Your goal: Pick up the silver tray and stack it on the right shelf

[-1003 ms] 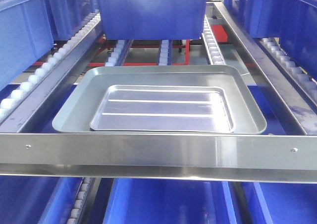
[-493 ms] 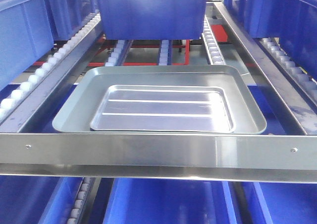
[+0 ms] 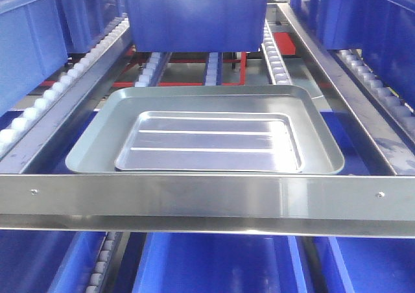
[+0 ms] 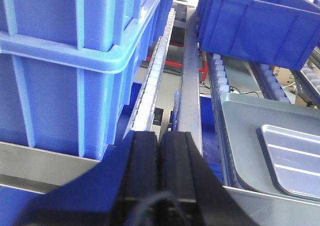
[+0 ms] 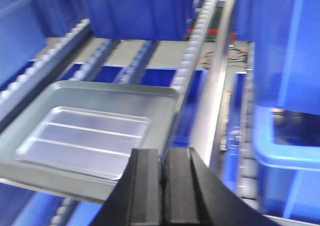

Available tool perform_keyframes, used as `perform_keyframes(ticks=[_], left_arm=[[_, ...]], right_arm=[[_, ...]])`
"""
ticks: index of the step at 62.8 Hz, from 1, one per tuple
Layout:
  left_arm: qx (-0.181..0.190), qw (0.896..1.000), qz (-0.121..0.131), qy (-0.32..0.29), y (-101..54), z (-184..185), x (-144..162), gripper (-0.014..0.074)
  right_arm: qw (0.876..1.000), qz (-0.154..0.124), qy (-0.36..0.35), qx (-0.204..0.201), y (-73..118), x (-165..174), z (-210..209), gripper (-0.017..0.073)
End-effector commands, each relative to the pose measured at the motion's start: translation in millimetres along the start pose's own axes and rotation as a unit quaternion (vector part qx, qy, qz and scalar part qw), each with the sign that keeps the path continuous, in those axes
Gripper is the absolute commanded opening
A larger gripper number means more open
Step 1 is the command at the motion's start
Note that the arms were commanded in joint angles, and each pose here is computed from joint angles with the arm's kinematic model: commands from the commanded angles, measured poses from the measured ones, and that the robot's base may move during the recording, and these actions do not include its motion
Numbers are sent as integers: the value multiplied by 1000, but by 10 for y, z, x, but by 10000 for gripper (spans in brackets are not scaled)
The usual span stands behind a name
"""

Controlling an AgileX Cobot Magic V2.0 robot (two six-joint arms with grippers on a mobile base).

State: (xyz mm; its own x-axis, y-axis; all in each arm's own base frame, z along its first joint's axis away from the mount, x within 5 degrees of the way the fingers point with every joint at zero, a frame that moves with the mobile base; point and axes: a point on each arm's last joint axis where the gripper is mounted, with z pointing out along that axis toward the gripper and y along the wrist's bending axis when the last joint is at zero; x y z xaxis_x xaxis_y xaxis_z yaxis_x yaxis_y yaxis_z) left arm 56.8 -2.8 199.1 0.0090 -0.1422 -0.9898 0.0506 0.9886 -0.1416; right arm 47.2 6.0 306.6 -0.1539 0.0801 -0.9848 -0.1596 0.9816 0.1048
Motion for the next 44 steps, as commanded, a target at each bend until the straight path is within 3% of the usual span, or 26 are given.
perform_keyframes(ticks=[1, 11, 18, 32, 44], left_arm=[[4, 999, -4, -42, 0, -10, -24, -92], [4, 999, -4, -42, 0, -10, -24, -92], [4, 999, -4, -42, 0, -10, -24, -92], [4, 999, -4, -42, 0, -10, -24, -92], [4, 999, -4, -42, 0, -8, -23, -92]], right_arm=[[997, -9, -68, 23, -10, -97, 18, 58], [989, 16, -118, 85, -98, 169, 68, 58], [983, 19, -147, 110, -150, 404, 79, 58], [982, 19, -146, 118, -216, 893, 168, 58], [984, 22, -131, 120, -221, 930, 179, 58]])
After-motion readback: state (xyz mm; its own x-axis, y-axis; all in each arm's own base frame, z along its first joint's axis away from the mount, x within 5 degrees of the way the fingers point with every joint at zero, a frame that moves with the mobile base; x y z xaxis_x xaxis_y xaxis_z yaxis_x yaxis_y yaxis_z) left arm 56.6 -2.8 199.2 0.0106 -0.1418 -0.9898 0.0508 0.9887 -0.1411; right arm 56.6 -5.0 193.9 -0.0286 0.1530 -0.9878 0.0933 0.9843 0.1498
